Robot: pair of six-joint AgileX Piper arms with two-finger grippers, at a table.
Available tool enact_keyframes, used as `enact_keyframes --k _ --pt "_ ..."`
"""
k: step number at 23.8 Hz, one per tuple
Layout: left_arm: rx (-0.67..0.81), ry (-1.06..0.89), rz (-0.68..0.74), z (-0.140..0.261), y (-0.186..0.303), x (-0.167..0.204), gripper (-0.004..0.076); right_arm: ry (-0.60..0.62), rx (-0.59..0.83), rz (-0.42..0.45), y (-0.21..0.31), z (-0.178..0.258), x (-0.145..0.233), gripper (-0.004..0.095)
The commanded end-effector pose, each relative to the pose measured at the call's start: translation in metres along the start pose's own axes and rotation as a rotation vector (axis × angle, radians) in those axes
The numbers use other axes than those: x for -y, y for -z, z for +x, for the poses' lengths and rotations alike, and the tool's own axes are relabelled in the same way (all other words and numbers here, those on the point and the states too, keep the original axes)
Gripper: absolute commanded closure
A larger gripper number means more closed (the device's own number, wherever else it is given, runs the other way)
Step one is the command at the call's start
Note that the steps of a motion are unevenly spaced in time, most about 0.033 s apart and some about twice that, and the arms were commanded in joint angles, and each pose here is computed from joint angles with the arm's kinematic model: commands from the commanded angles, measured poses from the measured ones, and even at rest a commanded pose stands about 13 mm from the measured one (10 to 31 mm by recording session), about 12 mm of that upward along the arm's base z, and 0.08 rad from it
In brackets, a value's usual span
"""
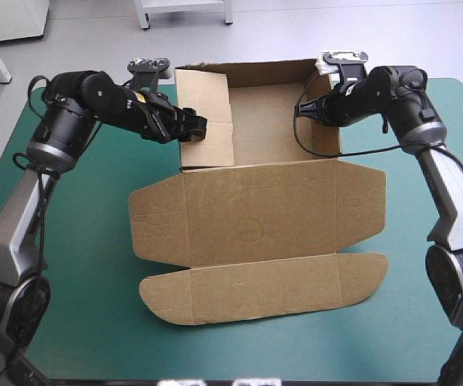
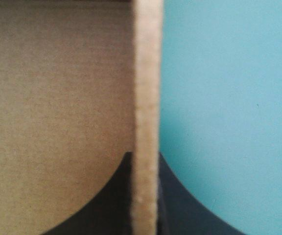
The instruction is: Fold the box
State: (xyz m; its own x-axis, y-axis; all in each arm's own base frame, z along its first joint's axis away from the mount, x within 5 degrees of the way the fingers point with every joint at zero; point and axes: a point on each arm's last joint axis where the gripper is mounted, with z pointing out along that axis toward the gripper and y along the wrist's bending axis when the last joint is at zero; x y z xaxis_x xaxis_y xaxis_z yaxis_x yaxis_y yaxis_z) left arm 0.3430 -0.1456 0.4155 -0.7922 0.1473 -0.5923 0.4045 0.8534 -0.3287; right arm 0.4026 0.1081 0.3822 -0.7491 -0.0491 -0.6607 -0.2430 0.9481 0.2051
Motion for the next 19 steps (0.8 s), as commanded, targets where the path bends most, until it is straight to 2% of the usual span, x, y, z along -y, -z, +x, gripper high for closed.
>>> enact_keyframes --k 1,5,10,12,13,14,15,17,19 --pt "0.047 -0.033 -0.020 -0.011 0.014 0.017 0.0286 -0.013 0.131 -0.081 0.034 -0.013 -0.021 0.0905" --pt "-0.034 -0.098 -0.181 -0.010 0.001 0.012 0.0286 -0.016 0.114 -0.084 0.031 -0.012 -0.020 0.0905" --pt "-0.049 -0.070 -0.190 -0.012 -0.013 0.008 0.0318 -0.014 0.099 -0.081 0.029 -0.010 -0.020 0.0905" --pt "-0.061 -0.066 -0.189 -0.012 -0.020 0.006 0.0379 -0.017 0.089 -0.084 0.027 -0.009 -0.020 0.0905" --pt "-0.075 -0.063 -0.191 -0.012 -0.026 0.004 0.0465 -0.016 0.063 -0.084 0.023 -0.007 -0.020 0.0905" --pt "-0.082 -0.061 -0.190 -0.012 -0.030 0.003 0.0514 -0.005 0.045 -0.077 0.019 -0.005 -0.022 0.0905" --pt "-0.097 -0.057 -0.193 -0.011 -0.037 0.001 0.0614 0.009 0.013 -0.067 0.012 -0.002 -0.024 0.0905" --pt "-0.109 -0.033 -0.193 -0.011 -0.043 -0.001 0.0728 0.024 -0.015 -0.059 0.003 0.001 -0.026 0.0905" --pt "-0.117 -0.024 -0.191 -0.011 -0.048 -0.002 0.0732 0.034 -0.039 -0.058 -0.004 0.004 -0.029 0.0905"
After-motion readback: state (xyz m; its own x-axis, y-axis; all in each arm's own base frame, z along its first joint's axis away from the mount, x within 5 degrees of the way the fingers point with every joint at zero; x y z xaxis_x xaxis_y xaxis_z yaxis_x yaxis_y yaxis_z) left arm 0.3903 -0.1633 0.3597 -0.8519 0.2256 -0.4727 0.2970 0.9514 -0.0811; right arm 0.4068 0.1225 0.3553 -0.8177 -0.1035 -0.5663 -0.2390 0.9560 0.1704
